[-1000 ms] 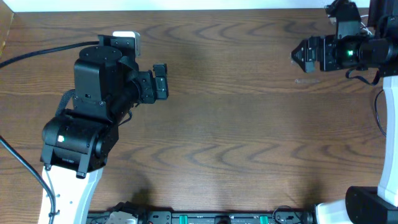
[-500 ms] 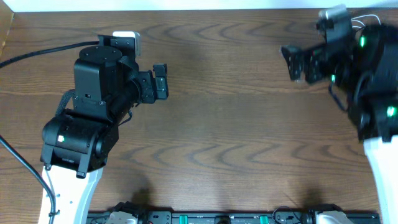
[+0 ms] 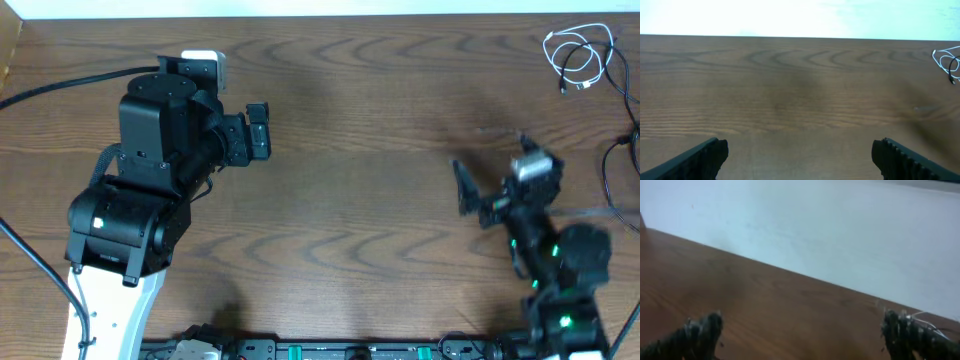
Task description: Untangle cables
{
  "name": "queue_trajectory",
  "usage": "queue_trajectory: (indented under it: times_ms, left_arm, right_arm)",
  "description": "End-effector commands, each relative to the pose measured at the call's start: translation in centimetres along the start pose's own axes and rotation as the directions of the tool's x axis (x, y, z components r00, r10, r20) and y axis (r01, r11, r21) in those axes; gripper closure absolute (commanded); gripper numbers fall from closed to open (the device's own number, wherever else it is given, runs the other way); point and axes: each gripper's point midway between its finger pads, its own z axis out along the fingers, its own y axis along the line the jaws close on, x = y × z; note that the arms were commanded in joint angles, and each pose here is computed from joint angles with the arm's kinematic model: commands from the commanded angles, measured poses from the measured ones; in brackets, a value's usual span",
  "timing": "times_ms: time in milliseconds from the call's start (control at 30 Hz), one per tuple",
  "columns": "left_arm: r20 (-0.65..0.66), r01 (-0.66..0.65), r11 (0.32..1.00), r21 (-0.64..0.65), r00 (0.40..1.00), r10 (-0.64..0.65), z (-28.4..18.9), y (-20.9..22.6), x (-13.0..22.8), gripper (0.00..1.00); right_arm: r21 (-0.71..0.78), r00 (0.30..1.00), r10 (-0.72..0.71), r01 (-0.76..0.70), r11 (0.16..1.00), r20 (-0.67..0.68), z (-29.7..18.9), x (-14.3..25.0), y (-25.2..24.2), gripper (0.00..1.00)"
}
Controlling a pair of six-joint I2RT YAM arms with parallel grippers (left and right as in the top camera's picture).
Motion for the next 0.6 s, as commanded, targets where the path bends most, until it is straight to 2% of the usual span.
queue_trajectory:
  times_ms: [0,333,567]
  left_arm:
    - [0.009,-0.006,1.000,-0.011,1.000,0.006,-0.1,0.2,-0.3,0.03]
    - [0.009,-0.006,1.000,-0.011,1.000,0.006,-0.1,0.2,-0.3,0.03]
    - [0.009,-0.006,1.000,-0.011,1.000,0.006,-0.1,0.2,-0.3,0.03]
  right_arm:
    - [0.038,0.999,-0.016,0.014,0.999,0.044,-1.5,2.6,0.1,0.01]
    - [0.062,0.994,-0.032,0.025,0.998,0.107,-3.3,7.0,0.8,0.01]
    - [0.114,0.999,-0.018,0.013,0.993,0.047,-3.6,8.5,0.0,0.01]
